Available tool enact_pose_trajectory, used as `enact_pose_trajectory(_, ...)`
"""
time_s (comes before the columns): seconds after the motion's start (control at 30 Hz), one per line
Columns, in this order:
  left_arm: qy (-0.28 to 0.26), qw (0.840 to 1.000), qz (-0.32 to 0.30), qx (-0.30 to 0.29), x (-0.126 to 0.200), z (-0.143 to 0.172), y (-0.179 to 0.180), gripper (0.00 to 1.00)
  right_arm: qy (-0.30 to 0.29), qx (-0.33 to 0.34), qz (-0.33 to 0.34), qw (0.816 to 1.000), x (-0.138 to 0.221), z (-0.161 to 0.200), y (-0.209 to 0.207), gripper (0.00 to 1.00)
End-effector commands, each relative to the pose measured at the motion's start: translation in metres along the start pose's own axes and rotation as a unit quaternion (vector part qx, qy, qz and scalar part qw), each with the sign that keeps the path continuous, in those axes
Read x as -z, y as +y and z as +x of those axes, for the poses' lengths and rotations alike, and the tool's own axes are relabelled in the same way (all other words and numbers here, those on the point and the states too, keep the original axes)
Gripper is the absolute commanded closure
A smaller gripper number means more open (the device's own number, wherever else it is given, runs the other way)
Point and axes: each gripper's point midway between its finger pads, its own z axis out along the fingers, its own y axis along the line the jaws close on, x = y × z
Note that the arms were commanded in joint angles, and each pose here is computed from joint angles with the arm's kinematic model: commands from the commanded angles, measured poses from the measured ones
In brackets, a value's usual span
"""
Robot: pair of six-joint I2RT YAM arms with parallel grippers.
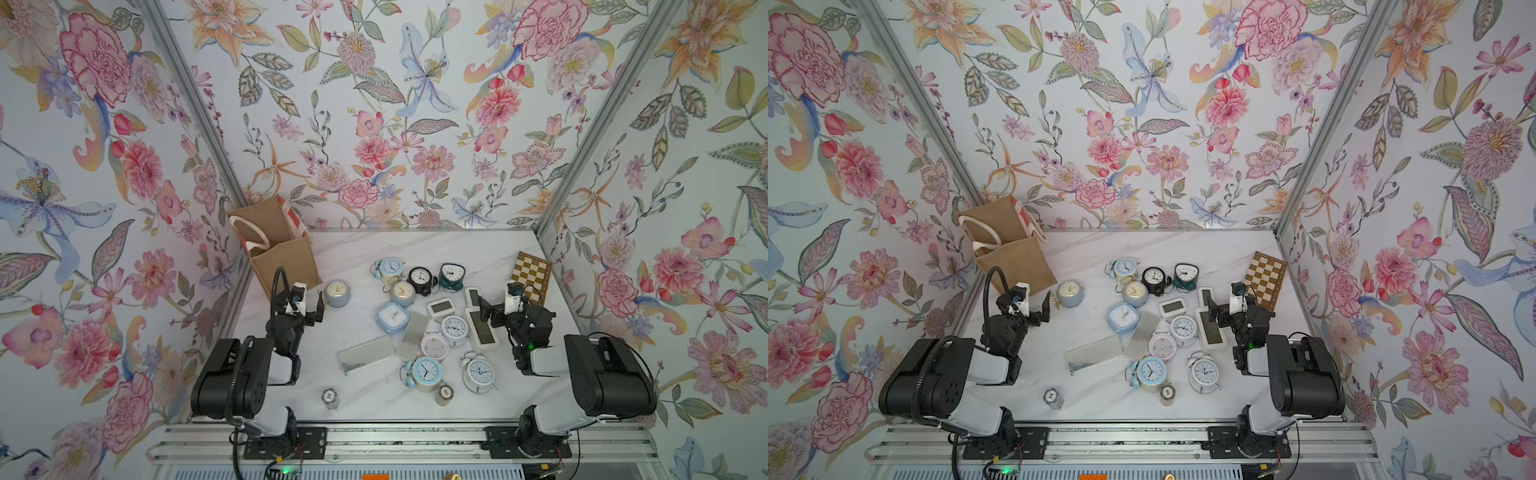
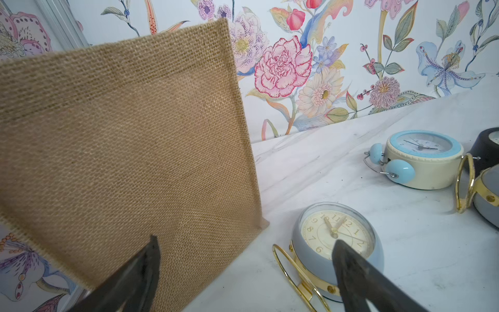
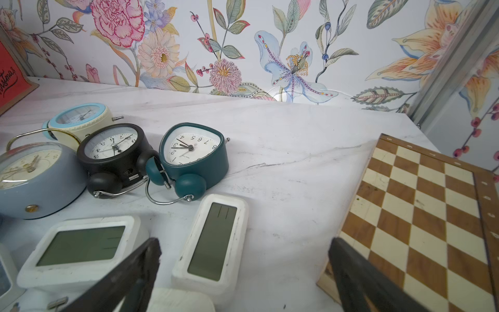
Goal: Put the alarm clock into the canvas bag
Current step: Pick up the alarm from the center of the board.
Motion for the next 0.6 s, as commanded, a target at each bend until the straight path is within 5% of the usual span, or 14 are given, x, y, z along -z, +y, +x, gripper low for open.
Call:
enact_pose_trajectory(0.0,-0.022,1.0,-0.002,-0.006,0.003,-0.009,0.002,0.01,-0.008,0.005,-0.001,1.0,0.002,-0.002,0.0,0.01)
enact_pose_trajectory(0.57,-0.006,0.999,-0.046,0.009,0.001,-0.003,0.018,0.01,-0.003,-0.01,0.033,0.999,0.002,0.0,-0.013,0.01)
